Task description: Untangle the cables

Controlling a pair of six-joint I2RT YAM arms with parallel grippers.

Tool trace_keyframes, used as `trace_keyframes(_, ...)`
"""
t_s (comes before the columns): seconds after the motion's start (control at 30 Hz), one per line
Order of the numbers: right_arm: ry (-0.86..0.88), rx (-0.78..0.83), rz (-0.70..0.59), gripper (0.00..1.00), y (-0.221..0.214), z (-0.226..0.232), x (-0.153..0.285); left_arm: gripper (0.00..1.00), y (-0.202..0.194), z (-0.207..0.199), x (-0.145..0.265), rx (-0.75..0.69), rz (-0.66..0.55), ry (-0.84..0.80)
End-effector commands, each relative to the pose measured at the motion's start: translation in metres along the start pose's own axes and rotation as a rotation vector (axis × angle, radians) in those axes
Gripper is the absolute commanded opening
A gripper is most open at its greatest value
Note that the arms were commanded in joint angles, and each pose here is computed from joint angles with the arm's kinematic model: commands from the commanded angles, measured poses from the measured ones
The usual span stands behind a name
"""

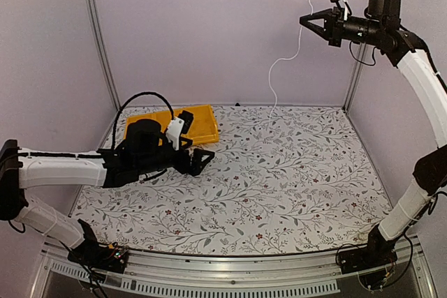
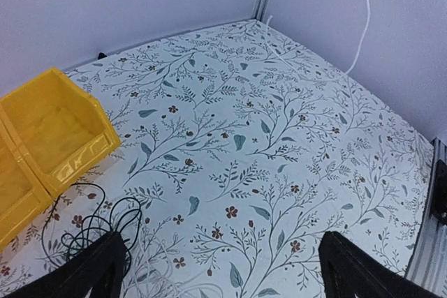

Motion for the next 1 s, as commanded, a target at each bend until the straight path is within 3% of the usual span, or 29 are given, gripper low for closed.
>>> trace_keyframes(0.0,0.054,0.002,0.010,0.00,-0.012,0.012,0.007,1.00,0.000,0.011,0.021,-0.039,0.082,0.128)
trace_keyframes(0.17,0.104,-0.052,0.053,0.00,-0.040,0.011,0.002,1.00,0.014,0.012,0.035,-0.090,0.122,0.139)
trace_keyframes(0.33,0.117,-0.101,0.089,0.00,-0.067,0.005,-0.002,1.00,0.042,0.012,0.057,-0.141,-0.033,0.152)
trace_keyframes(0.6,0.135,-0.158,0.141,0.00,-0.104,0.002,-0.011,1.00,0.094,0.013,0.076,-0.276,-0.149,0.190)
trace_keyframes(0.73,0.169,-0.188,0.177,0.00,-0.124,0.009,-0.020,1.00,0.127,0.029,0.080,-0.276,-0.165,0.380)
trace_keyframes(0.87,0.226,-0.215,0.215,0.00,-0.144,0.020,-0.029,1.00,0.131,0.053,0.068,-0.294,-0.161,0.621)
trace_keyframes(0.97,0.266,-0.225,0.233,0.00,-0.154,0.028,-0.034,1.00,0.138,0.050,0.047,-0.291,-0.215,0.552)
Point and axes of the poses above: each gripper's point midway between its finger pads, its own x axis back along the fingers, its own z axis along the line the jaws close on, y = z × x, the point moved 6 cm from there along x, back along the fingers, and after that the axes turned 15 degrees about -x, right-handed, at the moved point
